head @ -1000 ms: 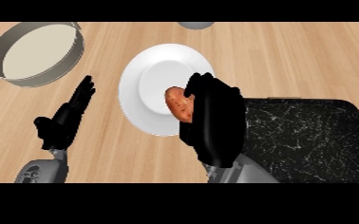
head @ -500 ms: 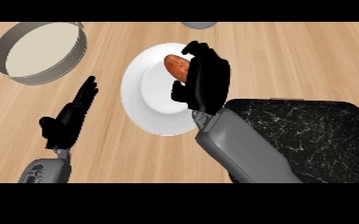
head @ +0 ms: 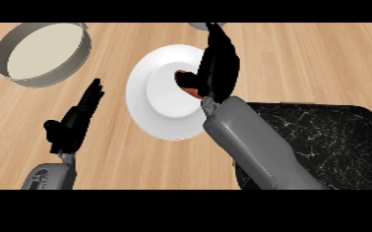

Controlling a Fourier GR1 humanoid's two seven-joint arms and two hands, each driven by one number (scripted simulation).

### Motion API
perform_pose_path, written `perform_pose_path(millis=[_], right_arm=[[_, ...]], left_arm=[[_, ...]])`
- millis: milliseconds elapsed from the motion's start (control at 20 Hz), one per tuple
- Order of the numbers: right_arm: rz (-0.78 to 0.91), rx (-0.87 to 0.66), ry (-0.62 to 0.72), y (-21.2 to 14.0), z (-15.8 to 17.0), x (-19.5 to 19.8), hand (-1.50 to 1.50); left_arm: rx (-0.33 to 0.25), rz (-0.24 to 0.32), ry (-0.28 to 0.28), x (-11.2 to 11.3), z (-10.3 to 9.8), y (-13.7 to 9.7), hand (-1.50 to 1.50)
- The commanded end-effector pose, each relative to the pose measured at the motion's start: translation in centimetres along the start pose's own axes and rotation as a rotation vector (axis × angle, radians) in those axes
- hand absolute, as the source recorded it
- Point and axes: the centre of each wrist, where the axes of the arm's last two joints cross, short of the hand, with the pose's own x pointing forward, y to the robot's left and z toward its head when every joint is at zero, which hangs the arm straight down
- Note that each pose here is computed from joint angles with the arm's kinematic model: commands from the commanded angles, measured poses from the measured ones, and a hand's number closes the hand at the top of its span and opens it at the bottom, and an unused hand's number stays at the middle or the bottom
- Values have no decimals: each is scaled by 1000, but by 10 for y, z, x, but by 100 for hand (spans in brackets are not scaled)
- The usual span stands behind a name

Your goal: Pick the sweet potato from the tray and place it in the plate

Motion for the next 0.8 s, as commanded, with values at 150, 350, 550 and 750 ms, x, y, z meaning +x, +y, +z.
perform_pose_path(millis=[150, 350, 550, 750], right_arm=[[-387, -185, 158, -3, -3, -17, -150], [-535, -190, 182, -12, 24, -38, -150], [-552, -201, 164, -22, 59, -73, -150], [-541, -156, 120, -41, 87, -110, -150]], left_arm=[[16, -14, 3, -13, 15, 6, 0], [68, -6, 19, -9, 9, 12, 0], [73, -19, 35, -17, 28, 17, 0], [55, -3, 18, -4, 32, 19, 0]])
